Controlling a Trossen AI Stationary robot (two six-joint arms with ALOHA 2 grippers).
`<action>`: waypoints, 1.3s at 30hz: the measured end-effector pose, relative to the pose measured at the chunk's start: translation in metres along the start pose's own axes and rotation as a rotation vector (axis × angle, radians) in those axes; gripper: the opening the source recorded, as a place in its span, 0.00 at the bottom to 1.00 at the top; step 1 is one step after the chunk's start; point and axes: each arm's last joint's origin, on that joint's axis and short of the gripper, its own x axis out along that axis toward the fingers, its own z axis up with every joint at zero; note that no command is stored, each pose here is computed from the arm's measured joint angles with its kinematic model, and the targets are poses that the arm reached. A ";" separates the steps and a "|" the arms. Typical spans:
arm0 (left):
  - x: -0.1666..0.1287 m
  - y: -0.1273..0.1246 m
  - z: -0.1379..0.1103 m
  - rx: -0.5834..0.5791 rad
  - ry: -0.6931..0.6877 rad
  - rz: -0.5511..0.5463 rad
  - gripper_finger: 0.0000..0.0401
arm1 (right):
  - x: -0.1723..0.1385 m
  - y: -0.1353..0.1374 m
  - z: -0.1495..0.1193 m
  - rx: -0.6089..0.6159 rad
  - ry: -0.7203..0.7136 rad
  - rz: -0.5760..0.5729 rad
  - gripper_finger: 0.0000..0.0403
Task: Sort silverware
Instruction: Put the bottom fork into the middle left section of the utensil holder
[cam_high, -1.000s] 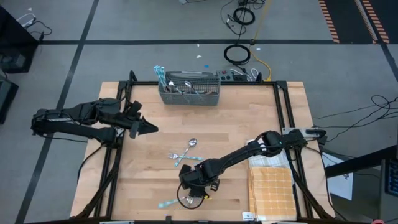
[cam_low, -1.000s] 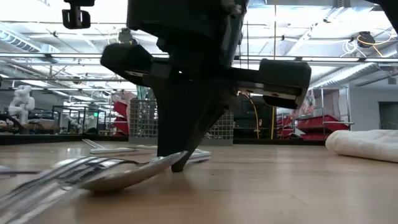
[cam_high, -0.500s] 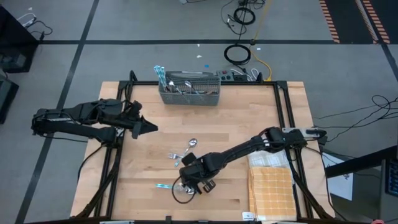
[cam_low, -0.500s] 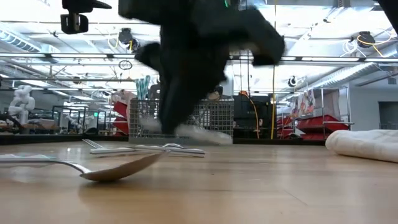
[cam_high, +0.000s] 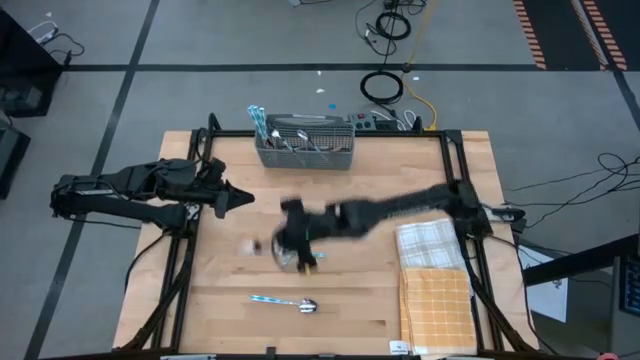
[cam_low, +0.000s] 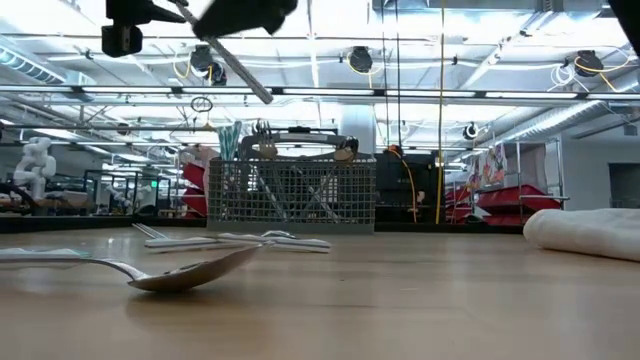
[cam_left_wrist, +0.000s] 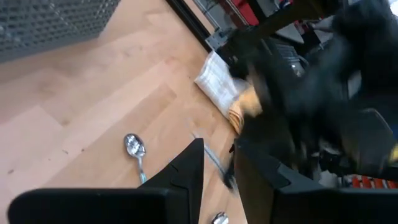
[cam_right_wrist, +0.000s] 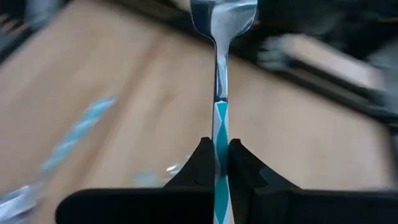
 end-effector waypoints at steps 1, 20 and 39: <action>0.000 0.000 0.000 0.002 -0.006 0.004 0.23 | -0.006 -0.019 0.000 0.027 -0.032 -0.039 0.00; -0.006 0.004 0.005 0.076 -0.177 0.136 0.23 | -0.024 -0.152 -0.114 0.452 -0.669 -0.620 0.00; -0.006 0.006 0.007 0.094 -0.246 0.218 0.23 | 0.012 -0.170 -0.147 0.554 -0.517 -0.819 0.00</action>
